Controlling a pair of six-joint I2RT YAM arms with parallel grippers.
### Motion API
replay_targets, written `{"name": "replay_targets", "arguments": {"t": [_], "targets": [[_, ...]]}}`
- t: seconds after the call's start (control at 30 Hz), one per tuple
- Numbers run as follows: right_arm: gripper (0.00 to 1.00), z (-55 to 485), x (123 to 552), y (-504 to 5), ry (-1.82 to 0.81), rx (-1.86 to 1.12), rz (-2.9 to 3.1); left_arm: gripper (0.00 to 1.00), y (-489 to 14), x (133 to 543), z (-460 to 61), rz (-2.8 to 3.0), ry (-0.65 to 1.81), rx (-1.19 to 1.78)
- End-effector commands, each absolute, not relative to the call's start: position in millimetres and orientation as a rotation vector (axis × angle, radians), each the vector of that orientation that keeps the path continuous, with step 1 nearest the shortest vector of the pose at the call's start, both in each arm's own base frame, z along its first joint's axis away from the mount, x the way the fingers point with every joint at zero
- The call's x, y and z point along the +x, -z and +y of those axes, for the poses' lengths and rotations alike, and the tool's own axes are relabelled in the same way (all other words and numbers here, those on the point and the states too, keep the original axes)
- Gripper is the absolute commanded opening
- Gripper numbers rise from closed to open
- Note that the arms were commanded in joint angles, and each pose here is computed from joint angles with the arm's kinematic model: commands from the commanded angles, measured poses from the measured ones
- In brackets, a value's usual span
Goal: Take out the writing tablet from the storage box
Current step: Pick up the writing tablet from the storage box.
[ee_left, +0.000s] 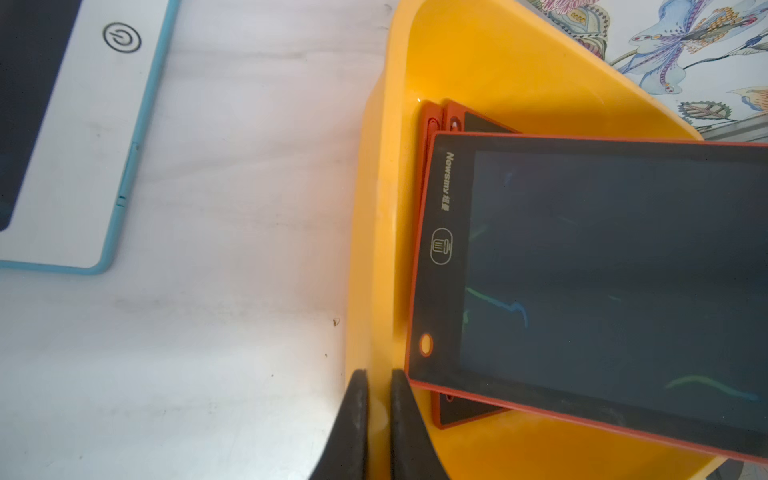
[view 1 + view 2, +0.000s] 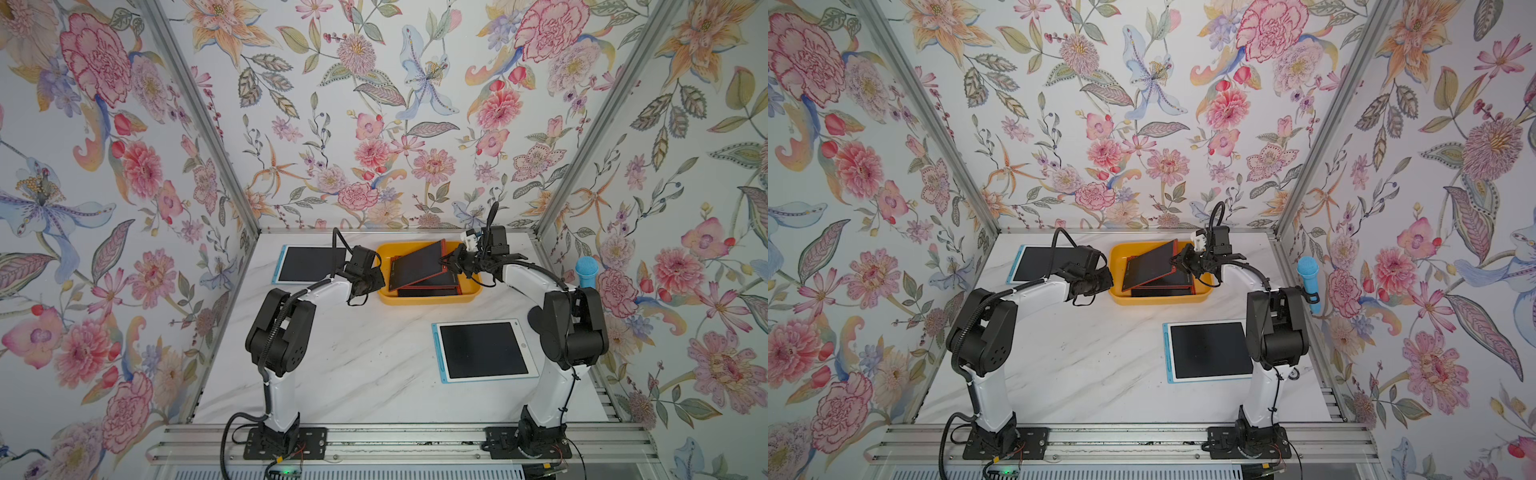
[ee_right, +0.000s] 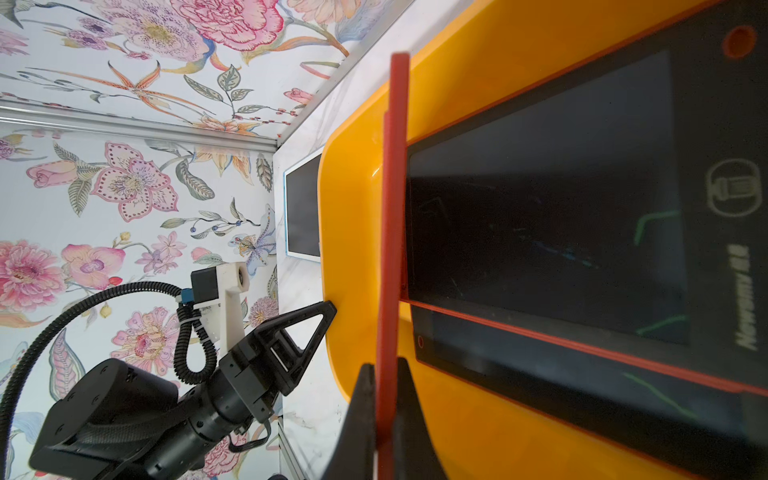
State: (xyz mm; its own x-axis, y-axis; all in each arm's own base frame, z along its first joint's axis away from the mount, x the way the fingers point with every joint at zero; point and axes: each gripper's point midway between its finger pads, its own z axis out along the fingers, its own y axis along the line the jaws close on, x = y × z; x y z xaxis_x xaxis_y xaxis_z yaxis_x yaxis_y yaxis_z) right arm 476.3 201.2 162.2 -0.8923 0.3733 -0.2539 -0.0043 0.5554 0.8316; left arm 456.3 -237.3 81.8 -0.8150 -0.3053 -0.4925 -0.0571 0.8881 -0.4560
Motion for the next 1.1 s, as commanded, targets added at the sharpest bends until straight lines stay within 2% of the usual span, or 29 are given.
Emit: {"name": "replay_targets", "arguments": {"t": [0.0, 0.2, 0.4, 0.73, 0.97, 1.03, 1.07], "targets": [[0.00, 200.9, 475.5, -196.3, -1.334, 0.248, 2.302, 0.00, -87.7, 467.4, -238.7, 2.471, 0.581, -0.230], [0.00, 200.6, 475.4, -204.8, -1.339, 0.239, 2.286, 0.00, -92.3, 472.6, -240.4, 2.471, 0.572, -0.210], [0.00, 199.4, 473.4, -209.8, -1.334, 0.240, 2.277, 0.10, -103.4, 472.3, -236.0, 2.454, 0.558, -0.221], [0.00, 194.5, 467.2, -222.6, -1.284, 0.219, 2.270, 0.52, -171.2, 473.7, -220.9, 2.326, 0.544, -0.227], [0.00, 194.2, 458.3, -238.7, -1.202, 0.180, 2.275, 0.92, -226.3, 457.6, -203.8, 2.244, 0.537, -0.224], [0.00, 199.5, 454.3, -248.0, -1.216, 0.171, 2.262, 0.99, -241.3, 449.6, -197.6, 2.220, 0.531, -0.219], [0.00, 203.4, 452.0, -254.7, -1.225, 0.162, 2.252, 1.00, -248.7, 445.1, -193.4, 2.210, 0.526, -0.220]]}}
